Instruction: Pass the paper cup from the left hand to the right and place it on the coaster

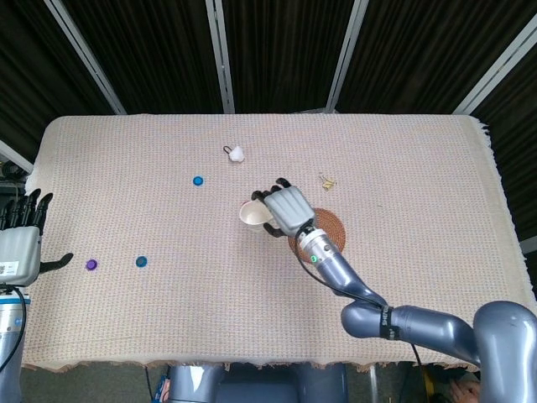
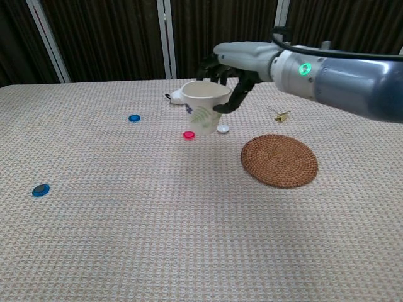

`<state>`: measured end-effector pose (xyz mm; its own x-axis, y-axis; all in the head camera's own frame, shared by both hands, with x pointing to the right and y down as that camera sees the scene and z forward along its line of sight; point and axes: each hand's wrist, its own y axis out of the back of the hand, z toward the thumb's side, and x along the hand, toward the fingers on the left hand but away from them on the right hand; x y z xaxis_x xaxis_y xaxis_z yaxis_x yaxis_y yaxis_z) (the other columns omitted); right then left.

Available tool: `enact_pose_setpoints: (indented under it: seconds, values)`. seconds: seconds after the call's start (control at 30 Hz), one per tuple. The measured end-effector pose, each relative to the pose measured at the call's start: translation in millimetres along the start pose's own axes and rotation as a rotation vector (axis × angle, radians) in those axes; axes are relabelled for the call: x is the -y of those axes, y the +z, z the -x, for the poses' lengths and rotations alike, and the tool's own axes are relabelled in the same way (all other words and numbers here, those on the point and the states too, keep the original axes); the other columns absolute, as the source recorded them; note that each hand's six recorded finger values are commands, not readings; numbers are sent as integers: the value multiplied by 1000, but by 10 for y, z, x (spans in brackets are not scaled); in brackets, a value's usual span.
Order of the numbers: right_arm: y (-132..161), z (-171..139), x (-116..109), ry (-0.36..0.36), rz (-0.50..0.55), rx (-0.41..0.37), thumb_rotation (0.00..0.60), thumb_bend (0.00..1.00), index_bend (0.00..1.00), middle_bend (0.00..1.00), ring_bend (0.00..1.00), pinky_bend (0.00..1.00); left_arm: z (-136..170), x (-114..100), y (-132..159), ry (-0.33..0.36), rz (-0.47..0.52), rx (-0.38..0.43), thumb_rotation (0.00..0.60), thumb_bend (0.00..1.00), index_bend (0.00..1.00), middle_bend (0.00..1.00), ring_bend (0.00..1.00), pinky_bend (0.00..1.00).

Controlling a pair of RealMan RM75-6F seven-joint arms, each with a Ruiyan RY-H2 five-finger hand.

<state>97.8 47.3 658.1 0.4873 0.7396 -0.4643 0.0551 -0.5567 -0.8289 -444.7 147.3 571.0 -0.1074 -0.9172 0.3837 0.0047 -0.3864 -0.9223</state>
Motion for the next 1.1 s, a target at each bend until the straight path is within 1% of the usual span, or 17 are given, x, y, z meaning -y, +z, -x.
enact_pose_setpoints:
  seconds: [0.13,0.3,0.4,0.5,0.6,0.73,0.8,0.83,0.87,0.9,0.97,1.03,1.1]
  values:
    - [-395,-243,23,39,-15,58,600,279,282,422,321,183,17,7,31,-4,1,10,600,0,0,0,0,0]
    - [-740,-571,212,103,-7,101,600,279,282,422,319,183,31,17,60,-8,1,19,600,0,0,0,0,0]
    - [-868,-684,301,122,4,116,600,279,282,422,318,183,31,23,69,-11,0,21,600,0,0,0,0,0]
    - [-997,-741,351,125,-1,129,600,279,283,422,317,183,32,33,78,-15,-1,24,600,0,0,0,0,0]
    - [-1093,-762,371,120,-6,140,600,279,284,422,317,183,30,37,77,-16,-2,23,600,0,0,0,0,0]
    - [-1136,-756,374,108,3,143,600,271,270,415,305,184,24,39,73,-17,-2,20,600,0,0,0,0,0]
    - [-1132,-746,375,103,2,140,600,215,214,379,274,184,24,42,74,-18,-3,20,600,0,0,0,0,0]
    - [-1130,-742,376,101,0,139,600,155,161,343,250,184,24,45,76,-20,-4,21,600,0,0,0,0,0]
    - [-1127,-739,377,99,-2,137,600,76,87,281,214,184,24,46,76,-20,-4,21,600,0,0,0,0,0]
    - [-1122,-737,379,98,0,136,600,25,37,215,171,184,24,48,76,-21,-4,20,600,0,0,0,0,0]
    - [-1111,-737,381,97,12,136,600,0,0,106,90,184,23,51,75,-22,-3,19,600,0,0,0,0,0]
    - [-1088,-738,367,89,27,133,600,0,0,32,30,178,21,53,75,-23,-3,18,600,0,0,0,0,0]
    - [-1067,-742,342,79,36,130,600,0,0,3,3,160,21,58,77,-26,-2,19,600,0,0,0,0,0]
